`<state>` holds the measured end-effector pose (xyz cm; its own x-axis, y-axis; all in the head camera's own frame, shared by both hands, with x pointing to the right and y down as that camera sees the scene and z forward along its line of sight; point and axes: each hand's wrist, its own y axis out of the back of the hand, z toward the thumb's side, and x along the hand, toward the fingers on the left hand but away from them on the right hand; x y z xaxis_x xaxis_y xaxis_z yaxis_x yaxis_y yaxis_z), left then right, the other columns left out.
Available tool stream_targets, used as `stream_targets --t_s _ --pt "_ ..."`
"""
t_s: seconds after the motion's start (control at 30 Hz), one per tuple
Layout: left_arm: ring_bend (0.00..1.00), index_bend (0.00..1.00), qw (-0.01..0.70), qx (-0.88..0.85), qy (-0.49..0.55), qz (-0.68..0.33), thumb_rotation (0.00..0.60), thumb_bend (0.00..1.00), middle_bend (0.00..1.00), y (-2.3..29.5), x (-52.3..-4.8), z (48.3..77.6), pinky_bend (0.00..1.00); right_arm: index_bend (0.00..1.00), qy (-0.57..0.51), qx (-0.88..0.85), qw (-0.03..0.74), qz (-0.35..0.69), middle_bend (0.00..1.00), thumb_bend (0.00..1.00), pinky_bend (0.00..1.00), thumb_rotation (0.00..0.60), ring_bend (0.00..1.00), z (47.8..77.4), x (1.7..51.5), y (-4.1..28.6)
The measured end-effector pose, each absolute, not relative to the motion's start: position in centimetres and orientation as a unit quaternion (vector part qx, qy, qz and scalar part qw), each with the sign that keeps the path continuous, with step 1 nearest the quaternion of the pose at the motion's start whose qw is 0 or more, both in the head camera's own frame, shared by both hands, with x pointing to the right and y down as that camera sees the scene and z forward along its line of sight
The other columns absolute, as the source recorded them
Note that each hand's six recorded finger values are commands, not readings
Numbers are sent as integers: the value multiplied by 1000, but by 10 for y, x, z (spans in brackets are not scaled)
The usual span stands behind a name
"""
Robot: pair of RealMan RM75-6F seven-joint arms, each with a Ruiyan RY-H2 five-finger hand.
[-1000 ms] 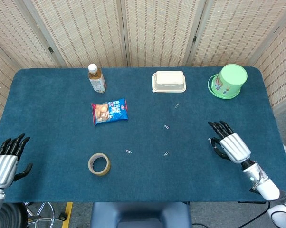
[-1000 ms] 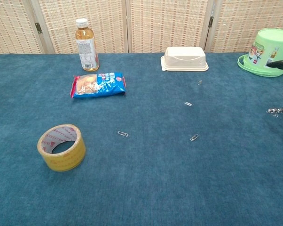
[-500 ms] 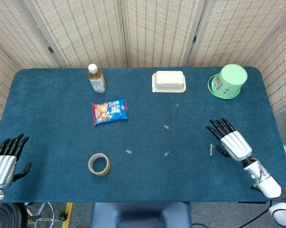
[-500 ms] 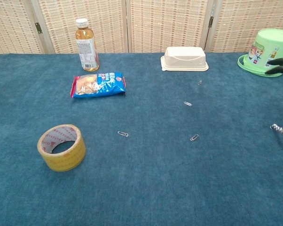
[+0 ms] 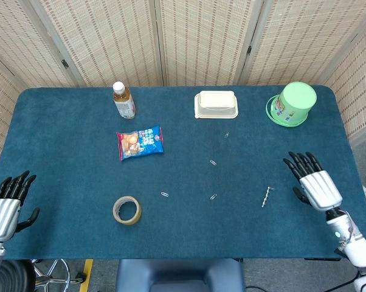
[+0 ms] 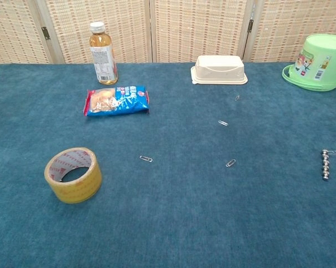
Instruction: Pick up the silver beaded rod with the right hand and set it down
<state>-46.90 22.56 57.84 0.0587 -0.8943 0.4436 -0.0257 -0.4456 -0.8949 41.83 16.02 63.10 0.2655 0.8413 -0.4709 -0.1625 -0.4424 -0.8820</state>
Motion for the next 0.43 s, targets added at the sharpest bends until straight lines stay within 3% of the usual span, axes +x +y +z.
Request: stream_targets --t_s 0.17,0.43 --pt "110 0 375 -623 369 -578 600 424 66 226 -470 578 100 0 -320 -592 383 633 0 411 0 600 0 613 450 197" --pt "110 0 380 -621 367 -579 600 424 66 227 -467 578 100 0 -357 -552 369 657 0 411 0 600 0 589 476 219"
